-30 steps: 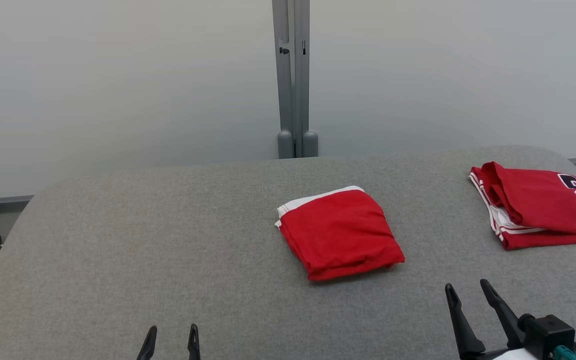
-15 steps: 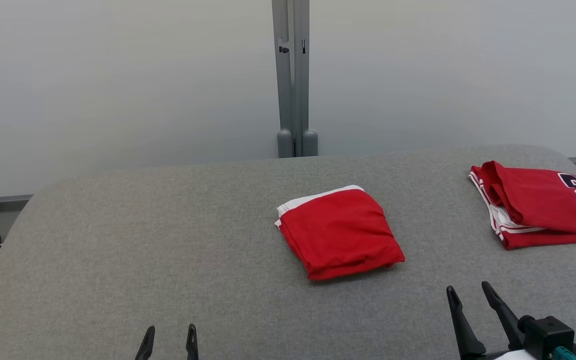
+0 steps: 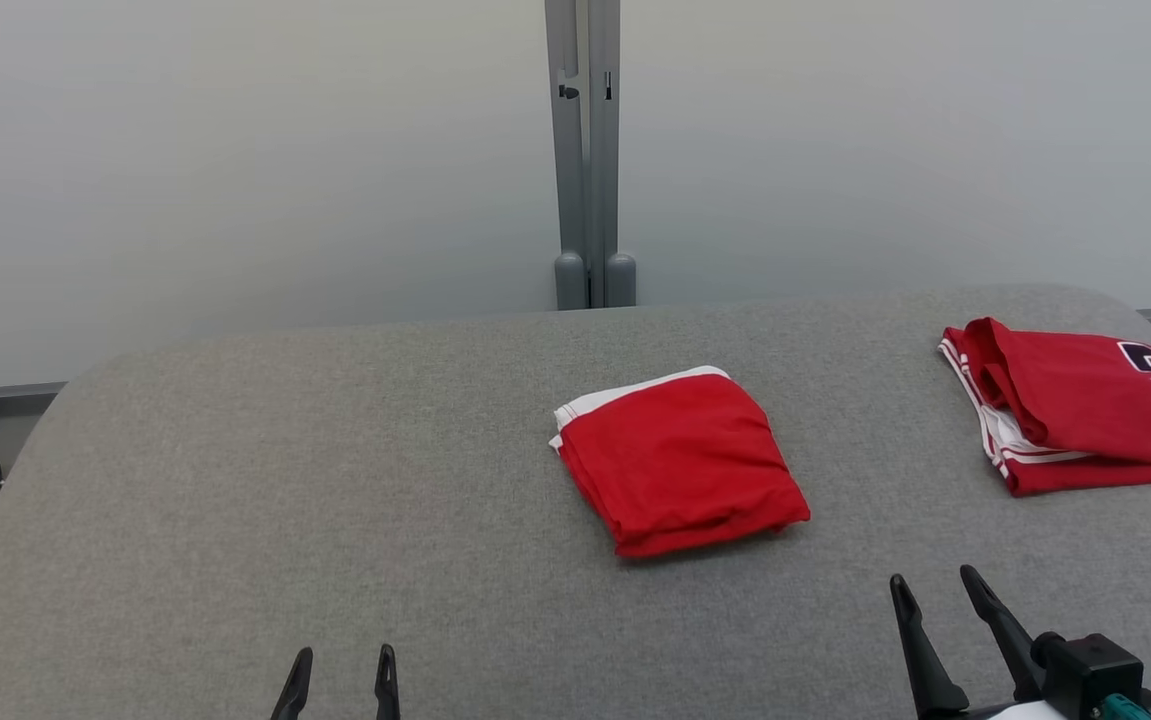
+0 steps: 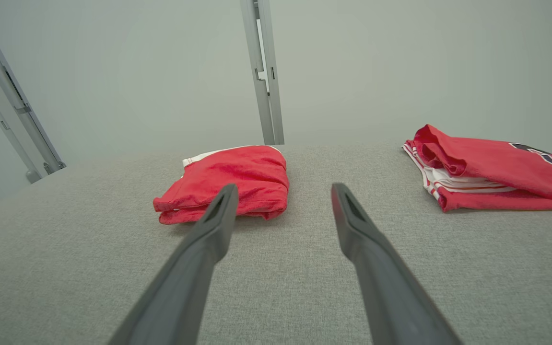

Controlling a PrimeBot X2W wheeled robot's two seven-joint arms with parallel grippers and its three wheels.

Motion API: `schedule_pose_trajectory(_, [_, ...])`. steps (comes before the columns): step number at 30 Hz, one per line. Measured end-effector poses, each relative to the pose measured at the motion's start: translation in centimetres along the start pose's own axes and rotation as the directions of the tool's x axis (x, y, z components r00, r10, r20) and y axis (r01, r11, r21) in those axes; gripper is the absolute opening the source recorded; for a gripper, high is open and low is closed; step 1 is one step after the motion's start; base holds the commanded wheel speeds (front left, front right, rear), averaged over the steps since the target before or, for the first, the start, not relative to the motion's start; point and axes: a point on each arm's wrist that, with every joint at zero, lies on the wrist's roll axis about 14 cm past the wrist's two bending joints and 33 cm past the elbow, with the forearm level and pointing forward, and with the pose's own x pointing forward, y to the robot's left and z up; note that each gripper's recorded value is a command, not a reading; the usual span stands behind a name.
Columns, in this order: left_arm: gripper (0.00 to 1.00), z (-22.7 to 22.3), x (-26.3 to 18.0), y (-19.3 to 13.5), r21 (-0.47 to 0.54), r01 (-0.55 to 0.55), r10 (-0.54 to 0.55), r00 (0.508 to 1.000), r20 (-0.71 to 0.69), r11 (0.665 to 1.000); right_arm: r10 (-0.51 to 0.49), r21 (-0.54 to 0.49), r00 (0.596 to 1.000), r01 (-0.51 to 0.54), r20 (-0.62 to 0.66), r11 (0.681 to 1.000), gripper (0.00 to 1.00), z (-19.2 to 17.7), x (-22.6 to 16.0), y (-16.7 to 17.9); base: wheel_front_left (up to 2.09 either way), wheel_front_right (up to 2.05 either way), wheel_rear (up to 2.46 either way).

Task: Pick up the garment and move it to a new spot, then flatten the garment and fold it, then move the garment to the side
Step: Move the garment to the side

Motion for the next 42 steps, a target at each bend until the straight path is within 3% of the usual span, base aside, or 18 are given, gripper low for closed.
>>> schedule_pose_trajectory(22, [1.0, -0.6, 1.4, -0.4, 0.001, 0.015, -0.015, 0.999, -0.031, 1.0, 0.04, 0.045, 0.993, -0.035, -0.11, 0.998, 1.0, -3.2, 2.1, 0.8, 0.0, 0.0, 0.0])
schedule_pose_trajectory(30, [1.0, -0.3, 2.9, -1.4, -0.013, 0.047, -0.047, 0.999, -0.024, 0.999, 0.099, 0.1, 0.974, -0.08, -0.204, 0.992, 1.0, -5.1, 6.6, 0.8, 0.0, 0.0, 0.0])
schedule_pose_trajectory(42, [1.0, -0.9, 6.3, -0.9, -0.003, 0.054, -0.054, 0.998, -0.044, 0.999, 0.158, 0.284, 0.893, -0.036, -0.421, 0.958, 1.0, -5.1, 16.1, -1.8, 0.0, 0.0, 0.0])
